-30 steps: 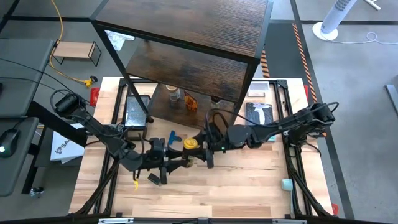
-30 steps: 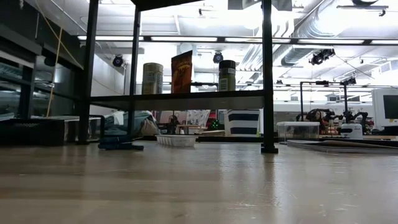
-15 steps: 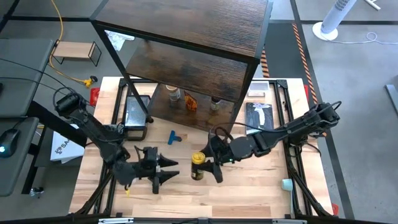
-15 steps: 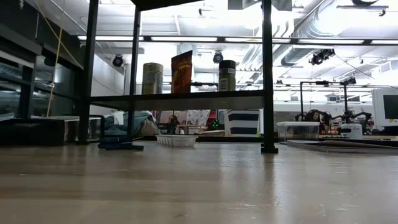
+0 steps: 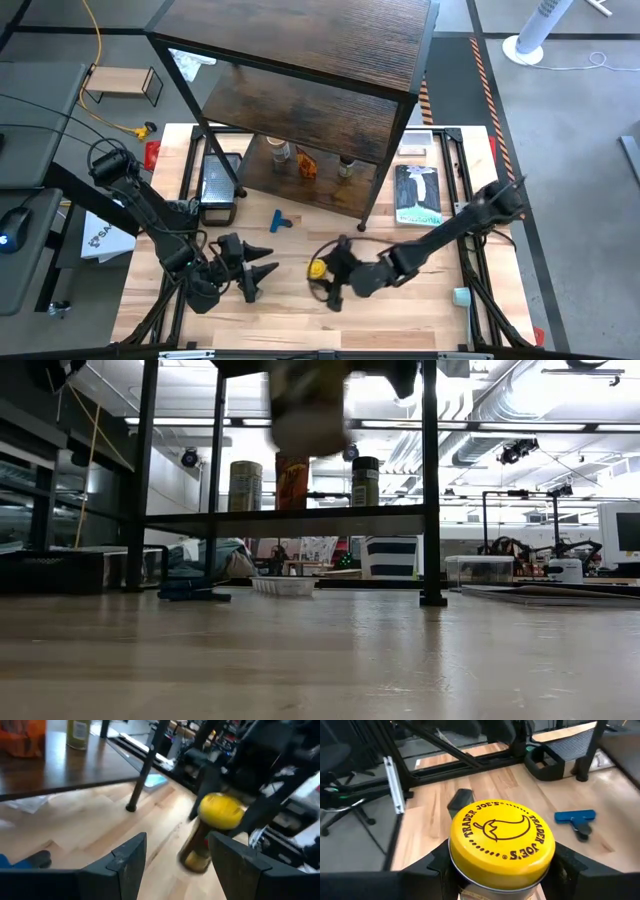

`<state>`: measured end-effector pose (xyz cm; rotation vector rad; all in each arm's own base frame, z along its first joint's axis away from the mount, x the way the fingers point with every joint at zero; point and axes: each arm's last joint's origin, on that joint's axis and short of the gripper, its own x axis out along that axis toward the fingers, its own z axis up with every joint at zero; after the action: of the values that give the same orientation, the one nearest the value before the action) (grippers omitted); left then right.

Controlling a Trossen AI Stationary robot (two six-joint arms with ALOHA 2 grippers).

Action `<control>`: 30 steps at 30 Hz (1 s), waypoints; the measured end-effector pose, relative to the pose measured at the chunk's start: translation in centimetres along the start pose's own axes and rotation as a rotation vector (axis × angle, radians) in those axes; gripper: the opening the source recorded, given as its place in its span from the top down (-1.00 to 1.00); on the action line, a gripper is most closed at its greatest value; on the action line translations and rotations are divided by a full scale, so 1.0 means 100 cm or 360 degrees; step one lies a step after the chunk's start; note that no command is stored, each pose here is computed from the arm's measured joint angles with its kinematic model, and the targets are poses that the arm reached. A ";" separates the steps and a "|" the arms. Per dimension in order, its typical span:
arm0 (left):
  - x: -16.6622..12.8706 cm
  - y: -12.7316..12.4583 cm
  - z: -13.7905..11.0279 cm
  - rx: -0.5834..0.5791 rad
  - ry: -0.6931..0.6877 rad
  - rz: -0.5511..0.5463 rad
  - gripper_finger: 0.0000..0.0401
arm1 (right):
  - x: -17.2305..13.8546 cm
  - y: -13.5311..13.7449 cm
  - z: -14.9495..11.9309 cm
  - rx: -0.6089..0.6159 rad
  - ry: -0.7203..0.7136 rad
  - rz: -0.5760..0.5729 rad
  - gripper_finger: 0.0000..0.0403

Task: Shelf spices
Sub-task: Remove the yellow seasoning can from the shelf

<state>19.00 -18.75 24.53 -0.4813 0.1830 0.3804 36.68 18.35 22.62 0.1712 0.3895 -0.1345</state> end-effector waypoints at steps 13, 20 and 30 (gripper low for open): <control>-0.001 -0.002 -0.006 0.0018 0.0262 -0.0139 -0.04 | 0.075 -0.001 -0.073 -0.0059 -0.0141 -0.0013 -0.17; -0.001 -0.001 -0.006 0.0073 0.0293 -0.0153 -0.04 | 0.077 -0.001 -0.078 -0.0241 -0.0117 0.0008 -0.25; -0.001 -0.001 0.000 0.0073 0.0269 -0.0166 -0.04 | 0.064 0.001 -0.064 -0.0290 -0.0005 0.0102 -0.26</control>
<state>18.97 -18.91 24.59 -0.4758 0.3281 0.2328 40.18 19.04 14.34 0.0035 0.3907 -0.0357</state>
